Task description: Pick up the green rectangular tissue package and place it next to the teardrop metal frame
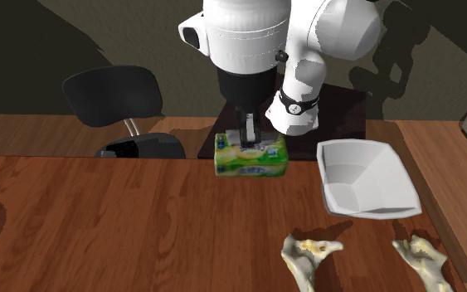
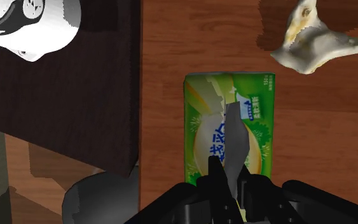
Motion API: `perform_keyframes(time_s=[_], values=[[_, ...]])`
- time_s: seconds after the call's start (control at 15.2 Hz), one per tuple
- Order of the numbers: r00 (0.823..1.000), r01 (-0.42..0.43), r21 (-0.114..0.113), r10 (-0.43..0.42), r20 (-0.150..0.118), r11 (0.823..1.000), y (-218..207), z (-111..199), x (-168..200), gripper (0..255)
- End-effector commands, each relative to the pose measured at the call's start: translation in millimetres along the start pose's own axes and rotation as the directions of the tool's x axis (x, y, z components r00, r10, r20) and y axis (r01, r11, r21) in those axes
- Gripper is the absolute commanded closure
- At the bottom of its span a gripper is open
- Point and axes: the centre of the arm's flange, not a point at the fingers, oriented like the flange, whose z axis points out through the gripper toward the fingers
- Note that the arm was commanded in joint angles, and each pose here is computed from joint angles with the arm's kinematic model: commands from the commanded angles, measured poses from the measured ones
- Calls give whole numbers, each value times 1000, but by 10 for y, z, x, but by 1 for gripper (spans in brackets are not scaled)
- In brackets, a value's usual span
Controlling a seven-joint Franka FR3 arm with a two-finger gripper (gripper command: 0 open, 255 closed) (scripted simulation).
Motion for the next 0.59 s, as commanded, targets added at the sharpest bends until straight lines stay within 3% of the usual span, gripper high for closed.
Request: perform_keyframes(time_s=[0.0,0.53], values=[[1000,1,0,-1,-1,1000,26,-6,263,255],[1000,1,0,-1,-1,1000,168,-66,1307,255]])
